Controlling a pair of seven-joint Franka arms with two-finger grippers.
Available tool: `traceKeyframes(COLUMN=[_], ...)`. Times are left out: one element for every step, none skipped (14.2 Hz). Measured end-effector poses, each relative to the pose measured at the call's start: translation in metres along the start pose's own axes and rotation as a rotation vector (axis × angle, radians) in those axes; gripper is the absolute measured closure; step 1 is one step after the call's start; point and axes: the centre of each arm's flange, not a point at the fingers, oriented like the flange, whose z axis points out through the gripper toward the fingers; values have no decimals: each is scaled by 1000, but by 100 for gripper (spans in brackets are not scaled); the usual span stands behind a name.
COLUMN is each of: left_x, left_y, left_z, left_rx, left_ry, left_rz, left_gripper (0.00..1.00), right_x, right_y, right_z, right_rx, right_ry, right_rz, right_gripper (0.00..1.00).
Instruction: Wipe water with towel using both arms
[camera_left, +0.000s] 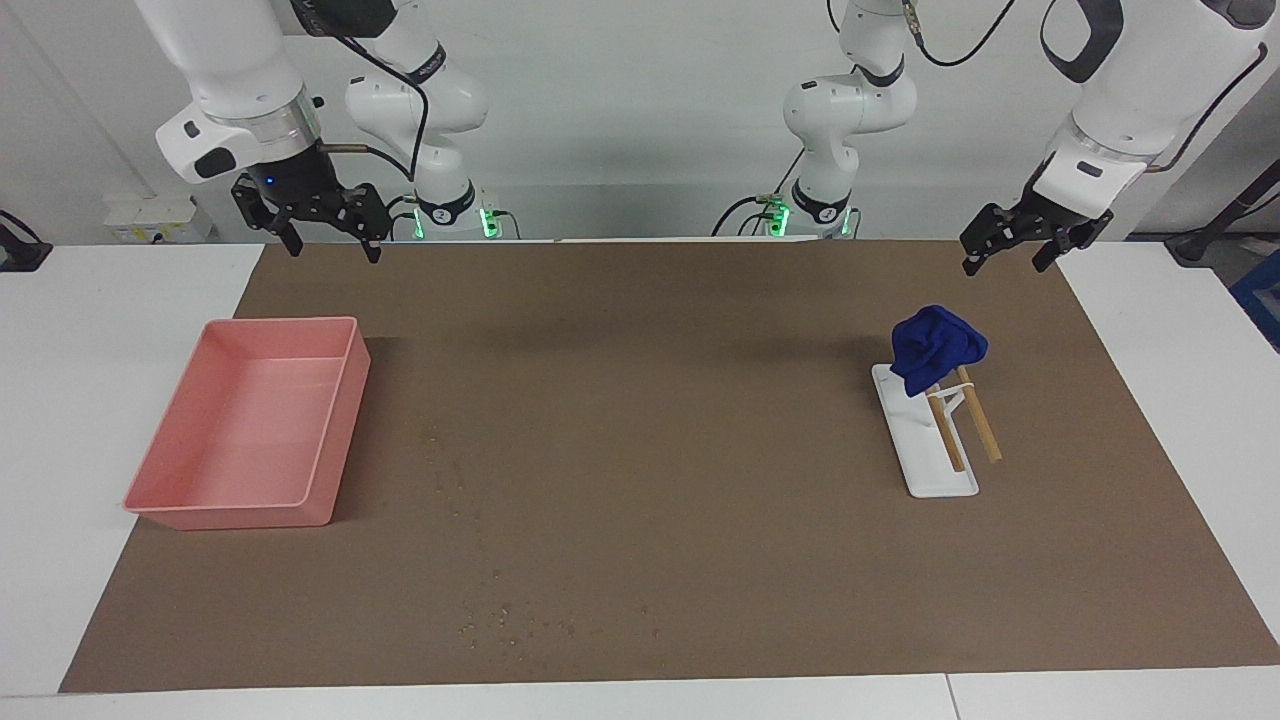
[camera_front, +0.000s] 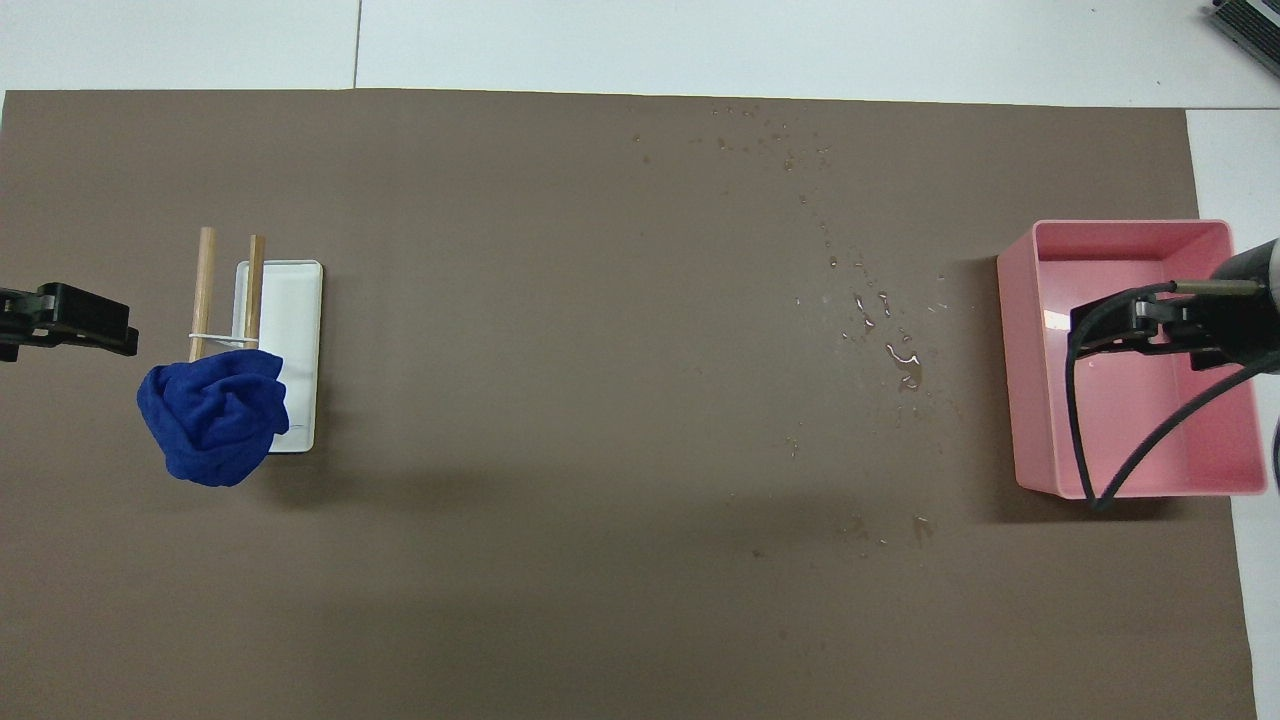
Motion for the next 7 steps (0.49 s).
traceKeyframes(left_x=[0, 0, 0, 0, 0, 0, 0], left_y=[0, 0, 0, 0, 0, 0, 0], left_z=[0, 0, 0, 0, 0, 0, 0], left_rx=[0, 0, 0, 0, 0, 0, 0], left_ry=[0, 0, 0, 0, 0, 0, 0], left_rz=[0, 0, 0, 0, 0, 0, 0], left_gripper=[0, 0, 0, 0, 0, 0, 0], right_x=[0, 0, 0, 0, 0, 0, 0], right_y=[0, 0, 0, 0, 0, 0, 0], right_z=[1, 1, 2, 2, 2, 2, 2], right_rx=[0, -1, -1, -1, -1, -1, -1], right_ry=[-2, -3, -4, -4, -4, -4, -4], right_rz=[0, -1, -1, -1, -1, -1, -1], right_gripper=[0, 0, 0, 0, 0, 0, 0])
